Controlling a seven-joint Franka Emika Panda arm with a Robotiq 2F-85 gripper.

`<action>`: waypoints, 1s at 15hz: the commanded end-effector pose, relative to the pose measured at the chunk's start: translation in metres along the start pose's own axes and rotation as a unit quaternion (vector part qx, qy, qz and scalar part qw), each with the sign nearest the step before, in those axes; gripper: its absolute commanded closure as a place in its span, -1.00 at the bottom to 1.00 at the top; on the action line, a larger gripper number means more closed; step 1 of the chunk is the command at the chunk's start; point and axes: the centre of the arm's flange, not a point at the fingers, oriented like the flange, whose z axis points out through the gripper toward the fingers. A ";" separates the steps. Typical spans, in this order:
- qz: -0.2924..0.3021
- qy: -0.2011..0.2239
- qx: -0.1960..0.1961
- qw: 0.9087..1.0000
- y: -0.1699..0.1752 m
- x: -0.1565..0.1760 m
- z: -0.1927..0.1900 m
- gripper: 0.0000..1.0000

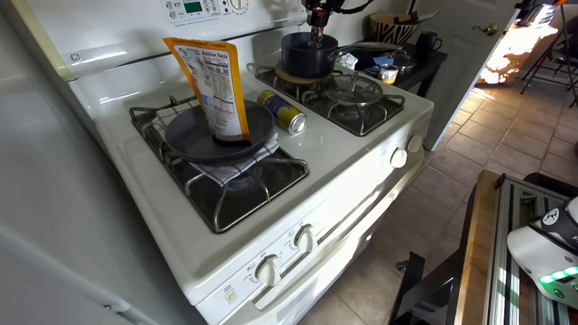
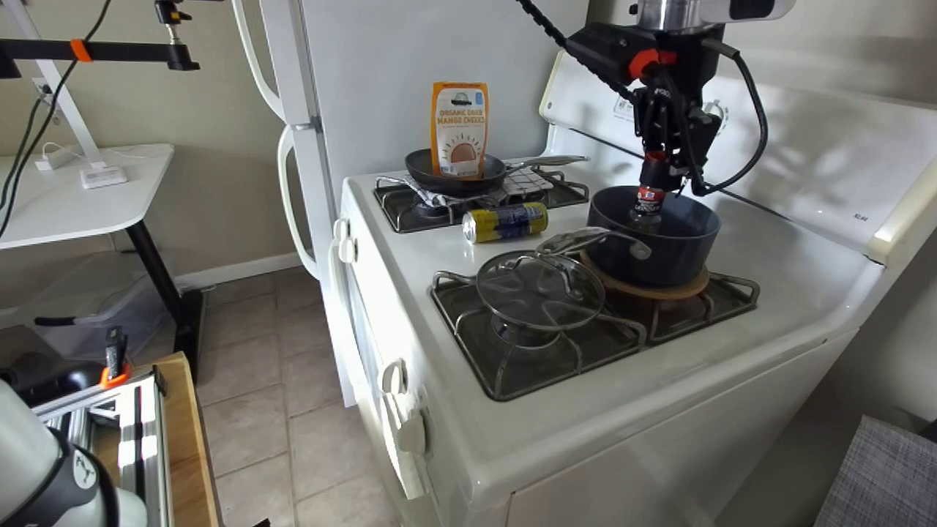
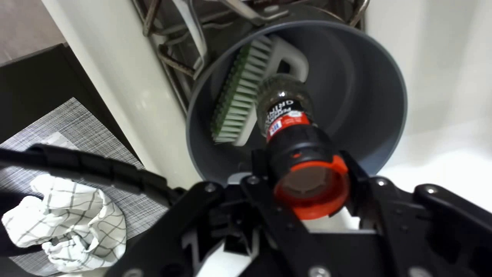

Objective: Put the spice bottle inside the pot

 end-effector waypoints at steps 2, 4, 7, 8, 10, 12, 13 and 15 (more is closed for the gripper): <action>0.013 -0.015 -0.014 1.000 0.000 0.000 0.010 0.63; 0.013 -0.011 -0.012 1.000 0.000 0.002 0.005 0.63; 0.005 -0.012 -0.016 1.000 -0.001 0.005 -0.012 0.63; 0.003 -0.015 -0.020 1.000 -0.001 0.005 -0.014 0.63; 0.007 -0.002 -0.031 0.999 -0.002 0.007 -0.019 0.63; 0.008 0.014 -0.035 0.999 -0.001 0.011 -0.025 0.63; 0.005 0.009 -0.040 0.999 -0.001 0.012 -0.024 0.63; 0.003 0.006 -0.042 0.999 -0.003 0.012 -0.022 0.63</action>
